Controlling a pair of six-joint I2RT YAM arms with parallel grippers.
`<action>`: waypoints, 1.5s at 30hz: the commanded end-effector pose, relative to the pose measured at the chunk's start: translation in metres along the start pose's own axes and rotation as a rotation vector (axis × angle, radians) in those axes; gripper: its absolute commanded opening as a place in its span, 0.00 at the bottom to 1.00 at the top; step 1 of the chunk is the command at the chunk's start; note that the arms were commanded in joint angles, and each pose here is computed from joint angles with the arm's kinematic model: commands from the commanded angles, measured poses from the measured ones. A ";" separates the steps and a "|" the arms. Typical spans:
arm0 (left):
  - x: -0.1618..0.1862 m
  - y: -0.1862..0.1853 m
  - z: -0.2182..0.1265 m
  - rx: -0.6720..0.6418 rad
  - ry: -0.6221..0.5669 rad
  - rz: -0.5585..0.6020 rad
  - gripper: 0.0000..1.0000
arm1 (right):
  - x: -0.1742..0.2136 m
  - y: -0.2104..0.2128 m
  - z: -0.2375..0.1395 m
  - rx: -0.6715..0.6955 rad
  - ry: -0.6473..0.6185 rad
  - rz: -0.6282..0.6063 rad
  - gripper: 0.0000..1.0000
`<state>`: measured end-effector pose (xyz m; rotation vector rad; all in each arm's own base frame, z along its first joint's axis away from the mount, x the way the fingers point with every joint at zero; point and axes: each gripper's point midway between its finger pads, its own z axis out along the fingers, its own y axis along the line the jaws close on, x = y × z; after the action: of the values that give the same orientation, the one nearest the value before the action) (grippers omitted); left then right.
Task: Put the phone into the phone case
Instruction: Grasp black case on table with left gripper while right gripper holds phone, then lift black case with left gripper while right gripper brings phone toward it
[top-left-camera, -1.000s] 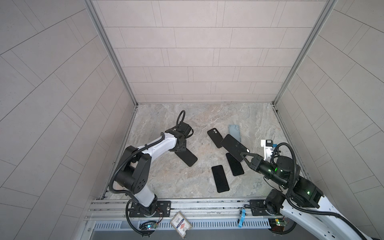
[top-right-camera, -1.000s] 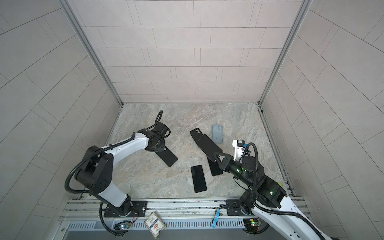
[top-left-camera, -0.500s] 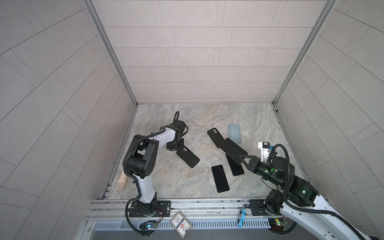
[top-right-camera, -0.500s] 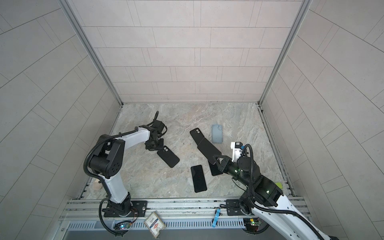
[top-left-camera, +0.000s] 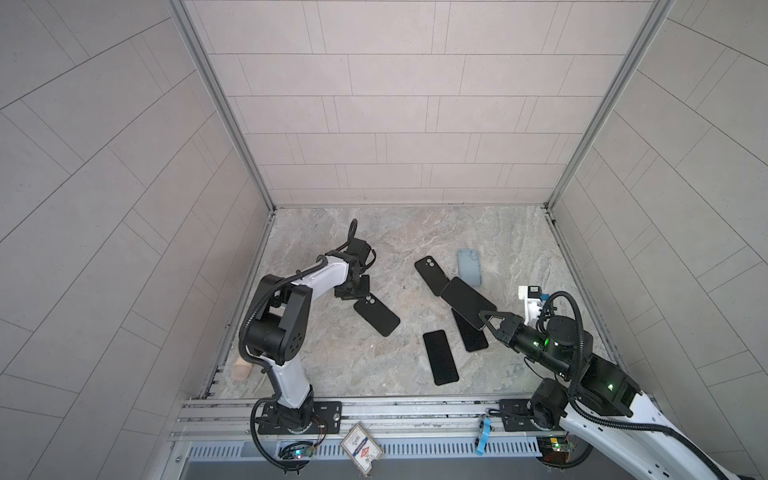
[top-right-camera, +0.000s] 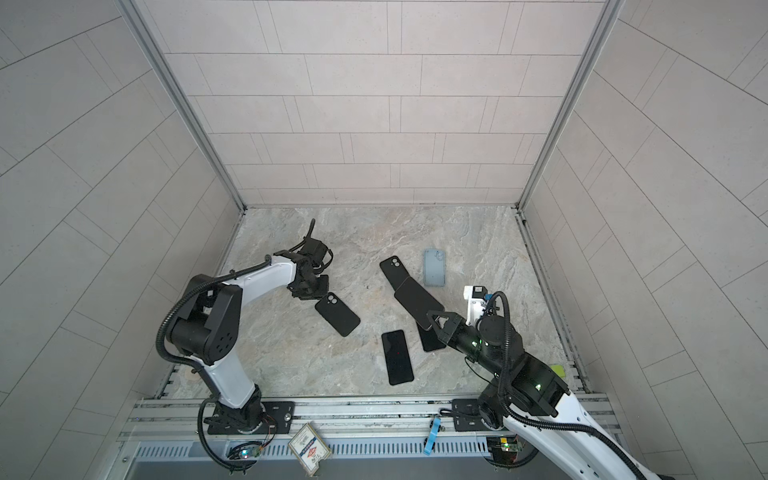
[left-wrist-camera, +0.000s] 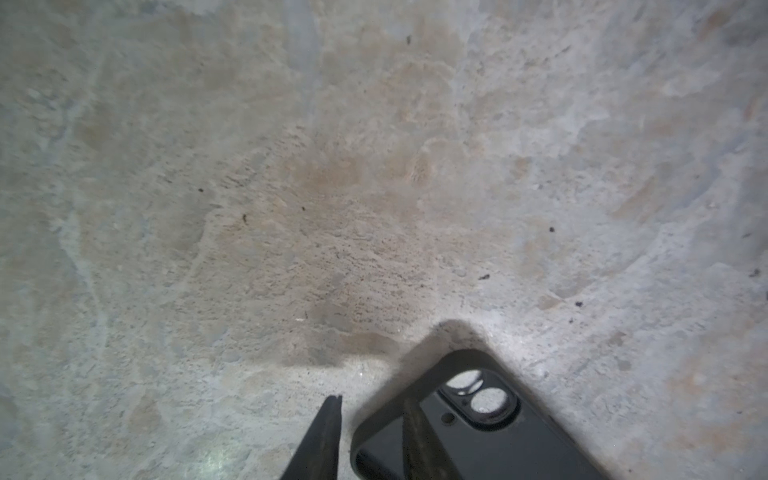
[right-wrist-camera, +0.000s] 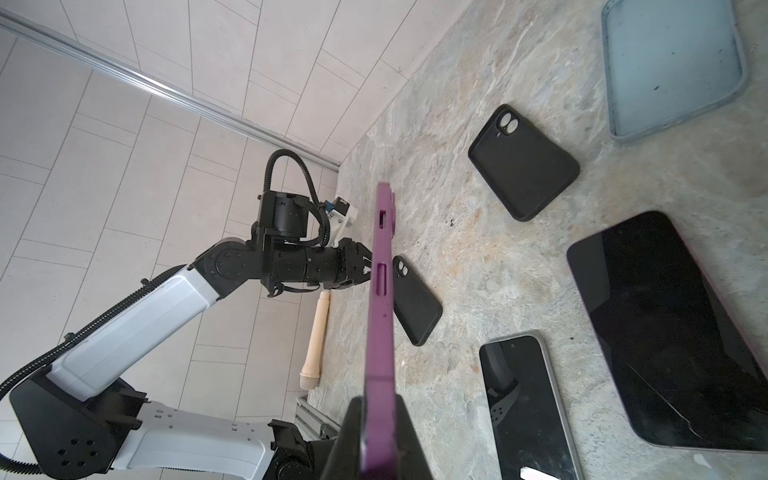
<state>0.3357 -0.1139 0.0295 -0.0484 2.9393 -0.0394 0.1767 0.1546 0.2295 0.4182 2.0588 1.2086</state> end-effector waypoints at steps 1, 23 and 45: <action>0.003 -0.003 0.004 -0.003 0.036 0.031 0.33 | -0.012 0.029 -0.012 -0.083 -0.030 0.007 0.01; 0.051 -0.042 -0.009 0.093 0.086 0.099 0.15 | 0.021 0.051 0.090 0.031 0.295 -0.054 0.00; 0.052 -0.027 -0.041 0.241 -0.104 -0.069 0.58 | 0.047 0.023 0.190 0.055 0.822 -0.221 0.00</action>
<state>0.2760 -0.1469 0.0601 -0.0202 2.8205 -0.2901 0.2918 0.2954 0.1569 -0.1560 2.7582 1.1386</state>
